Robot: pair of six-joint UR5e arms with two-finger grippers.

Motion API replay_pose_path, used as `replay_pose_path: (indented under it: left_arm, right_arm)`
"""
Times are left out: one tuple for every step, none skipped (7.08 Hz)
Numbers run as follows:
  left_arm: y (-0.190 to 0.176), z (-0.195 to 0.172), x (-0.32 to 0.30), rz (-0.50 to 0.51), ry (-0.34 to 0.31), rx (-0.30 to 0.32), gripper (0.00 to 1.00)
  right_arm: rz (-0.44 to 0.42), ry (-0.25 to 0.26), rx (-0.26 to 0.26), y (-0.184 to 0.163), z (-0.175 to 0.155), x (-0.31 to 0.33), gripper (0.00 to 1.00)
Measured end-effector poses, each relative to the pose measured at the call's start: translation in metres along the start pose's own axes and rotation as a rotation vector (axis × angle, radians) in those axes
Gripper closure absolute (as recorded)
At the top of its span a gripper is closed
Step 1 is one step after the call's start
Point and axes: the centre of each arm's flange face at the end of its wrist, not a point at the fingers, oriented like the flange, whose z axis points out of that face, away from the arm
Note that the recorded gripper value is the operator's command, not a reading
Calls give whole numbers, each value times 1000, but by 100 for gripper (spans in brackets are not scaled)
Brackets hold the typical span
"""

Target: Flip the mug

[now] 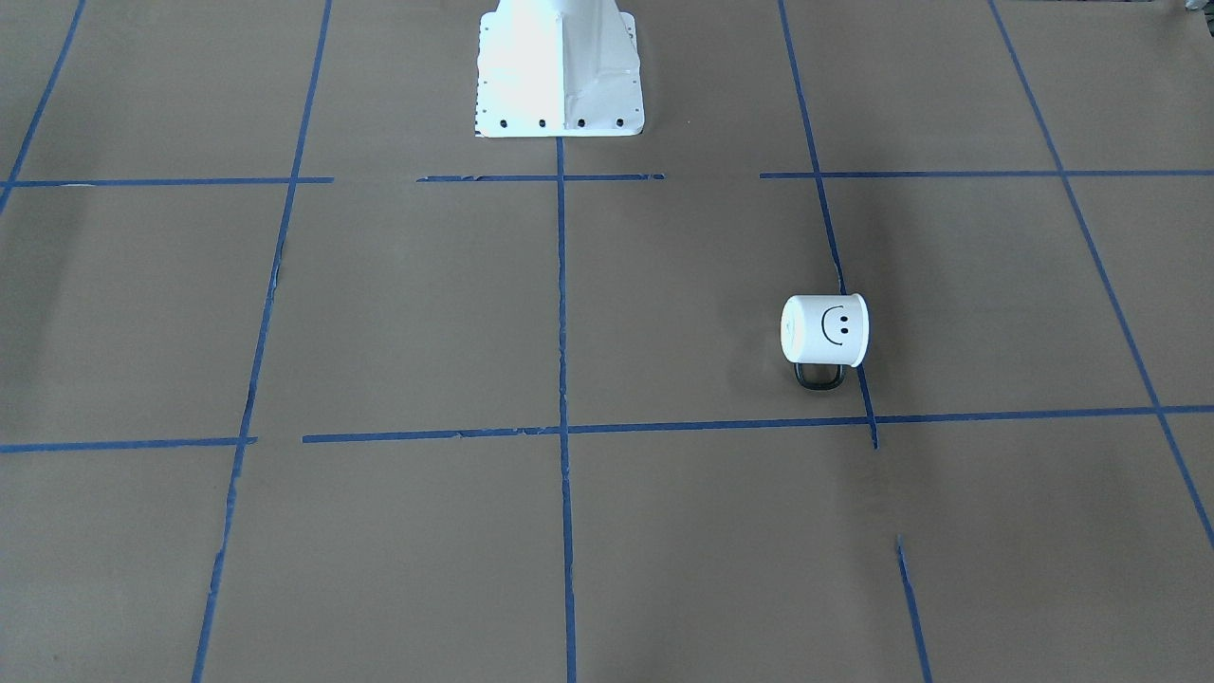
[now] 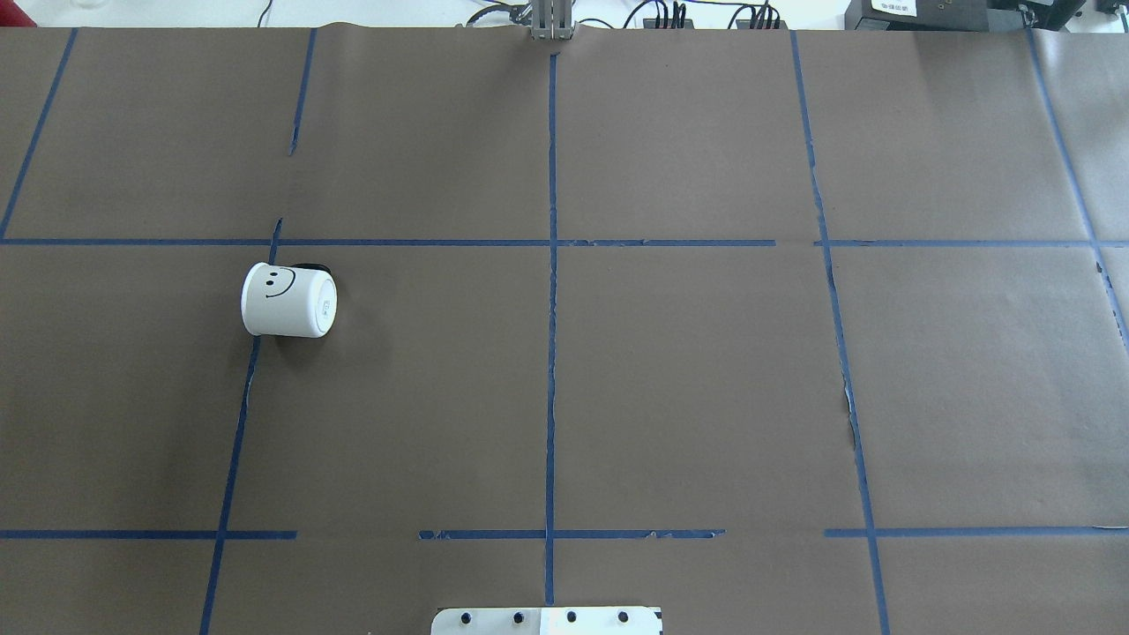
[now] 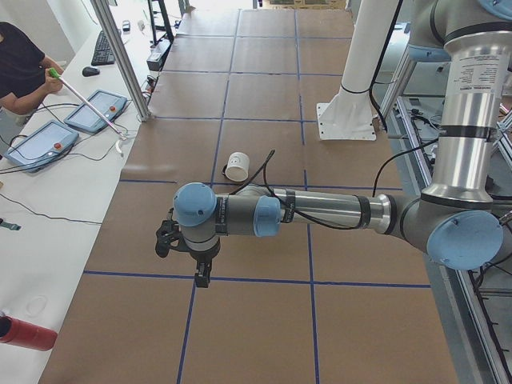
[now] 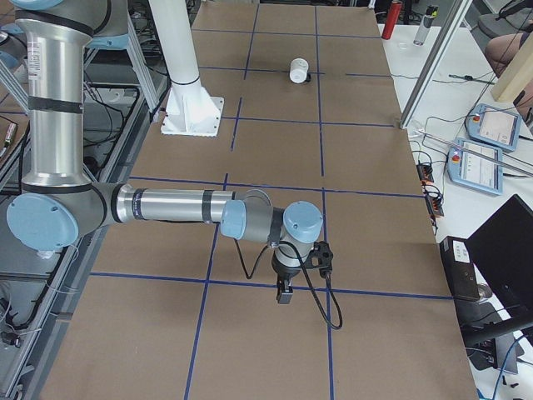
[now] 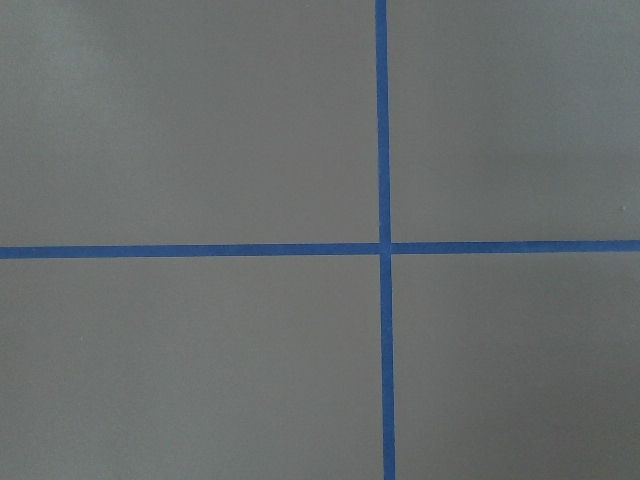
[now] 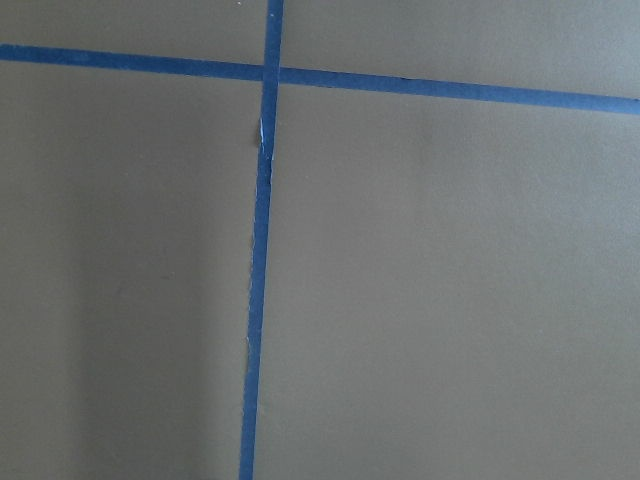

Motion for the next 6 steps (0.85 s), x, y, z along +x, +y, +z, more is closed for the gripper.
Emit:
replay_pose_path:
  left_arm:
    - [1,1,0,5,0,3,0]
    - [3,1,0,15,0,11,0]
    - [5,2,0,21,0,16,0]
    - [8,3,0,23,1,17,0]
    - [10,4,0,23,3,19,0]
    - [10,4,-1,20,4,20,0]
  right_arm:
    - [0,0,0,0,0,0,0]
    - [0,0,0,0,0,0,0]
    - [0,0,0,0,0,0,0]
    - [0,0,0,0,0,0,0]
    - [0,0,0,0,0,0,0]
    - [0,0,0,0,0,0,0]
